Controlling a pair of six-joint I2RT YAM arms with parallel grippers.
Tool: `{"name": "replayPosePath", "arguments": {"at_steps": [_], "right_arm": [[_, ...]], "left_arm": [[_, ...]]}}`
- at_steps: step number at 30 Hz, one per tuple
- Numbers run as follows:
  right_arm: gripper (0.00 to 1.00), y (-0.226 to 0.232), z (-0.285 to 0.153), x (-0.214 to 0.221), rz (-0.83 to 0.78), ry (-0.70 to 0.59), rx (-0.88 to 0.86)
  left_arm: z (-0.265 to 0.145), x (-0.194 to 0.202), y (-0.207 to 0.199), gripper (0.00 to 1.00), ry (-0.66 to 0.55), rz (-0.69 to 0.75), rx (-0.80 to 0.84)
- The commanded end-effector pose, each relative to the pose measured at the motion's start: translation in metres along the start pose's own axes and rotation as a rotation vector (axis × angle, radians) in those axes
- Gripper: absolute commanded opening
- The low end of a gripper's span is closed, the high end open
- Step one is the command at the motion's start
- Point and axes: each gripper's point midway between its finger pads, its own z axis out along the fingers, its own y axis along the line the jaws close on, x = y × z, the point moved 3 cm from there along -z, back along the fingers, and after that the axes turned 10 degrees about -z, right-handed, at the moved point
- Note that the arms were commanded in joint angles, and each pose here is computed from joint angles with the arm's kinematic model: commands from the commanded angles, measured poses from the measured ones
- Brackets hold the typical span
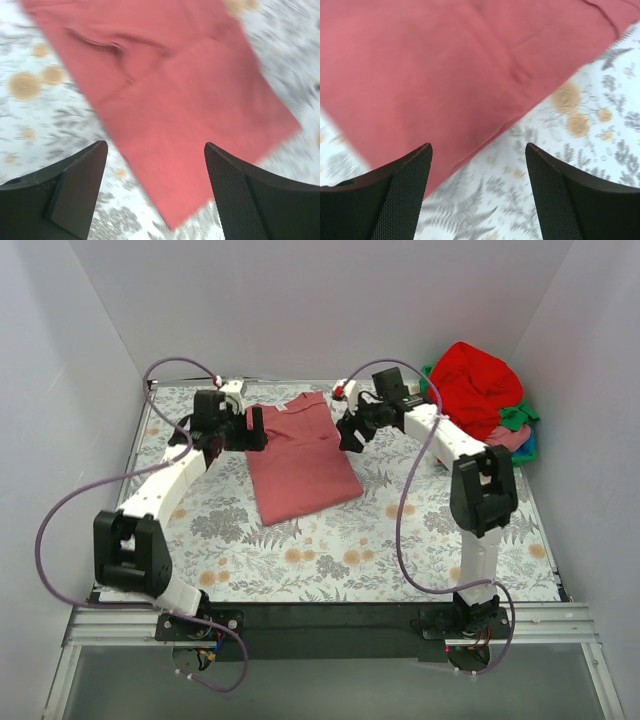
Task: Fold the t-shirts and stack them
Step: Fold the tshirt
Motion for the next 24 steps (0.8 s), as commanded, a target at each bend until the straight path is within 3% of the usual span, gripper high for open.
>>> {"name": "replayPosePath", "arguments": {"at_steps": [1,3,6,9,12,16,24], "right_arm": [[0.82,0.066,-0.037,-0.03,-0.123,-0.269,-0.315],[0.84,0.091,-0.047,-0.018,-0.199,-0.31,-0.367],[0.88,0.12,-0.058,-0.003,-0.291,-0.356,-0.407],[0.97,0.139,-0.062,0.014,-0.382,-0.373,-0.42],[0.98,0.141,-0.058,0.025,-0.412,-0.323,-0.405],[0.98,0.14,-0.057,0.034,-0.409,-0.282,-0.392],[0.98,0.144,-0.056,0.039,-0.394,-0.282,-0.392]], "left_arm": [[-0.045,0.04,-0.054,0.77,0.037,0.185,0.436],[-0.056,0.067,-0.065,0.78,0.01,0.349,0.529],[-0.077,0.076,-0.071,0.83,-0.067,0.525,0.57],[-0.079,0.102,-0.07,0.87,-0.071,0.691,0.558],[-0.066,0.145,-0.064,0.89,0.007,0.846,0.502],[-0.054,0.169,-0.052,0.88,0.069,0.894,0.442],[-0.029,0.166,-0.033,0.79,0.069,0.931,0.287]]}}
